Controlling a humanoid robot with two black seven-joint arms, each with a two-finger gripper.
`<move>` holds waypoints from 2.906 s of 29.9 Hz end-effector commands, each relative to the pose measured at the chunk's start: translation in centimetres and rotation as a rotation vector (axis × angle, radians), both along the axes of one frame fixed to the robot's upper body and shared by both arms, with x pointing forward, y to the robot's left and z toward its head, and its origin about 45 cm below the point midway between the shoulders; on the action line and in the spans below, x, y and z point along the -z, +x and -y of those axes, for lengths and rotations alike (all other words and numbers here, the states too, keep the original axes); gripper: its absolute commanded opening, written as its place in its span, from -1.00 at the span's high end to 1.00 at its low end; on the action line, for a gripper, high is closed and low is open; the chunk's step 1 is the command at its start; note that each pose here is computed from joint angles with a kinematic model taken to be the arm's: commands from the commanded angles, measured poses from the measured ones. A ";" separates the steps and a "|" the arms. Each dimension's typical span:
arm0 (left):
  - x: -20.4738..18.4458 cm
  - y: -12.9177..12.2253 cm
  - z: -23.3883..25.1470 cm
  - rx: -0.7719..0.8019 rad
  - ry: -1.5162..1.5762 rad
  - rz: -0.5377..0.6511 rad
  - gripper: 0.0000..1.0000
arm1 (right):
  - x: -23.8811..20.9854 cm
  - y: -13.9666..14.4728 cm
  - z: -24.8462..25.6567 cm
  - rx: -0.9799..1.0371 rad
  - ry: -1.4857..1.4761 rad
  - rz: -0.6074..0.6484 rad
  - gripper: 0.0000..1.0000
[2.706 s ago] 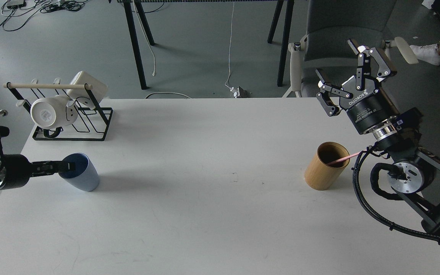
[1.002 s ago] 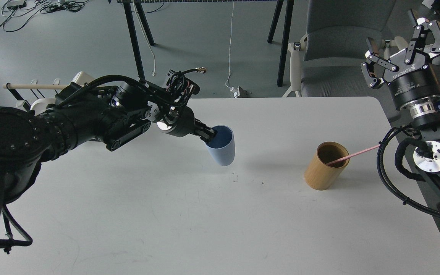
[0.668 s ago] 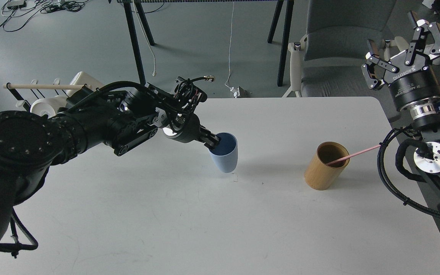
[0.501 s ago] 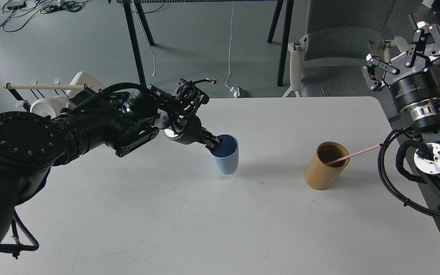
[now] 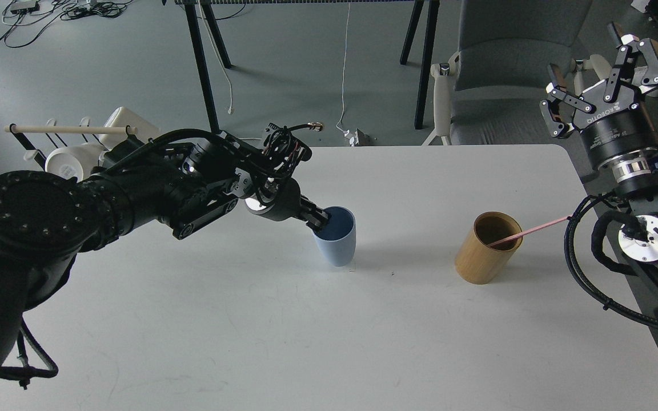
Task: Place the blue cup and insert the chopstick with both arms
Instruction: 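Set the blue cup down upright and open the left gripper, then withdraw the left arm toward the rack and lower the right gripper, then grasp the pink chopstick in the tan cup with the right gripper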
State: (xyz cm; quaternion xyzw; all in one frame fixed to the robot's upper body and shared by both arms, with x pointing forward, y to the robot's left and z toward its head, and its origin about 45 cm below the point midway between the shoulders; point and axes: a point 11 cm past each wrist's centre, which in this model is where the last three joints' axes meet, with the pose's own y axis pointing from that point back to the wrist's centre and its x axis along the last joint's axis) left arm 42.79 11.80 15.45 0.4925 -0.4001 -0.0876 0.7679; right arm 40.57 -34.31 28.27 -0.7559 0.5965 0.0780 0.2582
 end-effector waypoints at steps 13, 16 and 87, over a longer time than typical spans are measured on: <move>-0.1 0.1 -0.6 -0.020 -0.008 -0.013 0.62 | 0.3 -0.1 0.0 0.001 0.000 -0.007 -0.77; -0.2 0.1 -0.8 -0.033 -0.012 -0.022 0.44 | 0.3 -0.1 0.0 0.001 0.000 -0.006 -0.77; -6.9 -3.0 -16.8 -0.925 -1.621 -0.384 -0.88 | 15.0 -14.1 3.7 0.059 -1.501 0.021 -0.57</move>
